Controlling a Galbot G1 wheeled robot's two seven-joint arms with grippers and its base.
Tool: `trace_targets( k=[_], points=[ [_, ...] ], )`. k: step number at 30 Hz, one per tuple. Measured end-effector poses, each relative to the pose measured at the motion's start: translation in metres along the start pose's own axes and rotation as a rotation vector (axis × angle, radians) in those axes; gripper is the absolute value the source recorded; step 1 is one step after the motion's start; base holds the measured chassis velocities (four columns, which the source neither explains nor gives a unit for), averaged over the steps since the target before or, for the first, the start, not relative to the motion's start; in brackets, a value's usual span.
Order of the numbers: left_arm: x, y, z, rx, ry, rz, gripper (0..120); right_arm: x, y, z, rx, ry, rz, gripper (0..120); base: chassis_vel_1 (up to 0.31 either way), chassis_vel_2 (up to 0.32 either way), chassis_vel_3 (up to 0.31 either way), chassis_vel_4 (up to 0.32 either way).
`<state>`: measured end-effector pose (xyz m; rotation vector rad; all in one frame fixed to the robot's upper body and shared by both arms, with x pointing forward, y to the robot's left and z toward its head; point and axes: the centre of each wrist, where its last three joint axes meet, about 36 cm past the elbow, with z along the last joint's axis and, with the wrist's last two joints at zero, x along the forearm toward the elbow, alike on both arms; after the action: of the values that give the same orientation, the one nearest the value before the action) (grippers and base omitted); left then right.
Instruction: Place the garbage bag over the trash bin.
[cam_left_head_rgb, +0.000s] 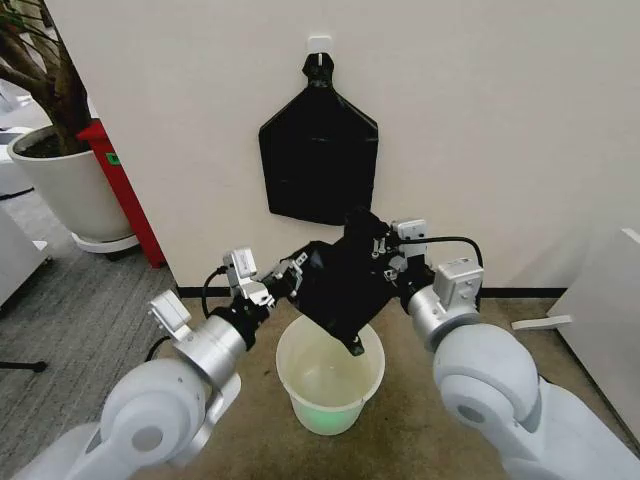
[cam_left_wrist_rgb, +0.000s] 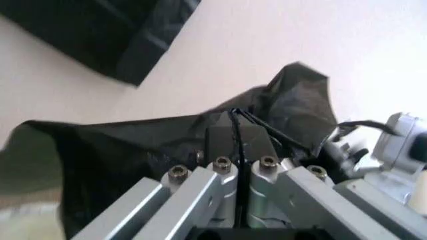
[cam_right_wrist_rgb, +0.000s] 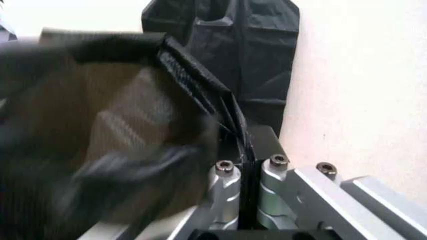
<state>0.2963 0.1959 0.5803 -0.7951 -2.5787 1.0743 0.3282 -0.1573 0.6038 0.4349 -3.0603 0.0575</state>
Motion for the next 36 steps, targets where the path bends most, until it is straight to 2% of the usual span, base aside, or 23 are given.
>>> trace_targets(
  k=[10, 29, 36],
  points=[
    [0.014, 0.011, 0.021, 0.041, 0.121, -0.148, 0, 0.023, -0.010, 0.008, -0.028, 0.100, -0.040, 0, 0.000, 0.000, 0.000, 0.000],
    [0.030, 0.026, 0.012, 0.032, 0.095, -0.279, 0, 0.035, -0.011, 0.022, -0.014, 0.213, -0.074, 0, 0.000, 0.000, 0.000, 0.000],
    [0.031, 0.029, 0.007, 0.001, 0.098, -0.334, 0, 0.043, 0.004, 0.040, -0.026, 0.294, -0.142, 0, 0.000, 0.000, 0.000, 0.000]
  ],
)
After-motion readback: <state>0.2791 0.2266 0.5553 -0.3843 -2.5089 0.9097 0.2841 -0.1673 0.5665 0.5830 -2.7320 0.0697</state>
